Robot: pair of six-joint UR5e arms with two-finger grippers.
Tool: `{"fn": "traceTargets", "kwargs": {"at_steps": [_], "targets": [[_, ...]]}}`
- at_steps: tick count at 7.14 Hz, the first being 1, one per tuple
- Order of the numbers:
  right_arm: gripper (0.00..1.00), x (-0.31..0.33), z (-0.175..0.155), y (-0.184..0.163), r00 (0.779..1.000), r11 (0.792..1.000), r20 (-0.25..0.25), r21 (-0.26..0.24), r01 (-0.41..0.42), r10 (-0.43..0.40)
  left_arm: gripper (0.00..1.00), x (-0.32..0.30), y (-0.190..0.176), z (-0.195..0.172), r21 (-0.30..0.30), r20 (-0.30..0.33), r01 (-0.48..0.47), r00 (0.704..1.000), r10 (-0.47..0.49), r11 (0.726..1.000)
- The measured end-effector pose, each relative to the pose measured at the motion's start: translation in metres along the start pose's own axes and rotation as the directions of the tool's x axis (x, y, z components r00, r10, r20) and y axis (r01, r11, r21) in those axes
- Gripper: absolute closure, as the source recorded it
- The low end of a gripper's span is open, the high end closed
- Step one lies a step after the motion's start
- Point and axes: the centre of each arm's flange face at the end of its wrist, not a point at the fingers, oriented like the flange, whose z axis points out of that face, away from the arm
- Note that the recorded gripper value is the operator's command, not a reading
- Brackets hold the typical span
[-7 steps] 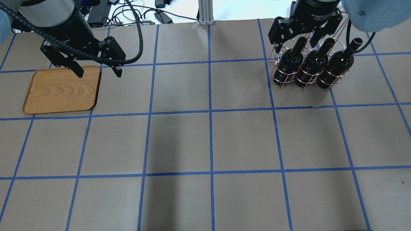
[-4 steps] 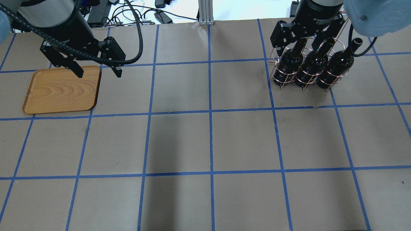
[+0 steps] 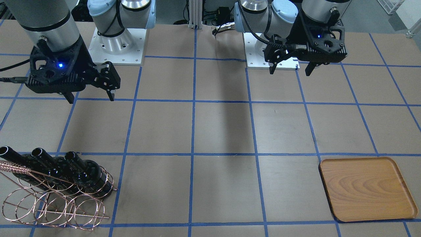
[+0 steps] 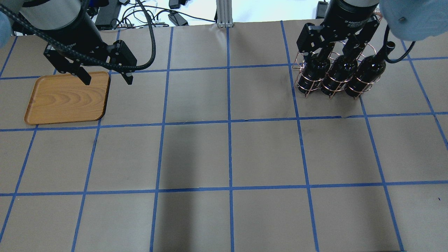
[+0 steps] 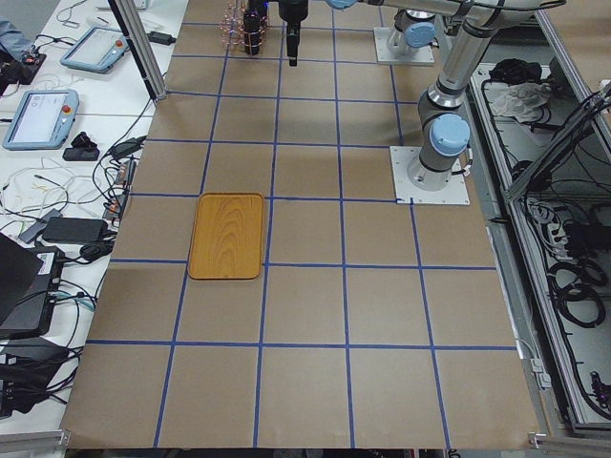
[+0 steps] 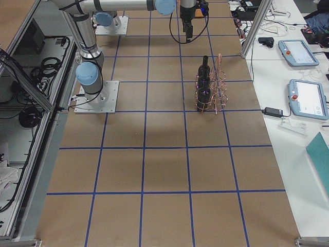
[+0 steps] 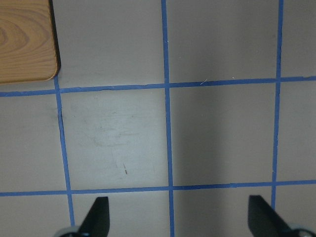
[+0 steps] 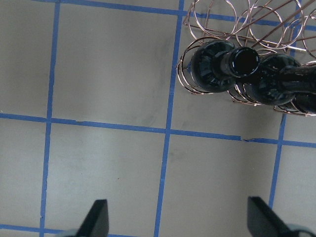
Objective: Take wine from basket and place on tray
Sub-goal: 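Lower the right gripper over the bottles in the copper wire rack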
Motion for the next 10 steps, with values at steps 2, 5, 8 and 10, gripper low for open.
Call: {"fn": "traceTargets", "kwargs": {"at_steps": [2, 5, 8, 10], "targets": [[0.00, 0.002, -0.005, 0.001, 1.000, 1.000, -0.005, 0.008, -0.004, 0.004, 0.00, 0.000, 0.000, 0.000, 0.000, 0.000, 0.000, 1.000, 0.000, 1.000], [0.00, 0.007, -0.010, 0.003, 1.000, 1.000, -0.015, 0.014, -0.011, 0.011, 0.00, 0.000, 0.000, -0.001, 0.002, 0.000, 0.000, 1.000, 0.000, 1.000], [0.00, 0.022, -0.011, 0.003, 0.999, 0.999, -0.040, 0.014, -0.035, 0.035, 0.00, 0.000, 0.000, -0.001, 0.003, 0.000, 0.000, 1.000, 0.000, 1.000], [0.00, 0.032, -0.012, 0.001, 0.998, 0.998, -0.035, 0.022, -0.051, 0.051, 0.00, 0.000, 0.000, -0.001, 0.003, 0.000, 0.000, 1.000, 0.000, 1.000]]}}
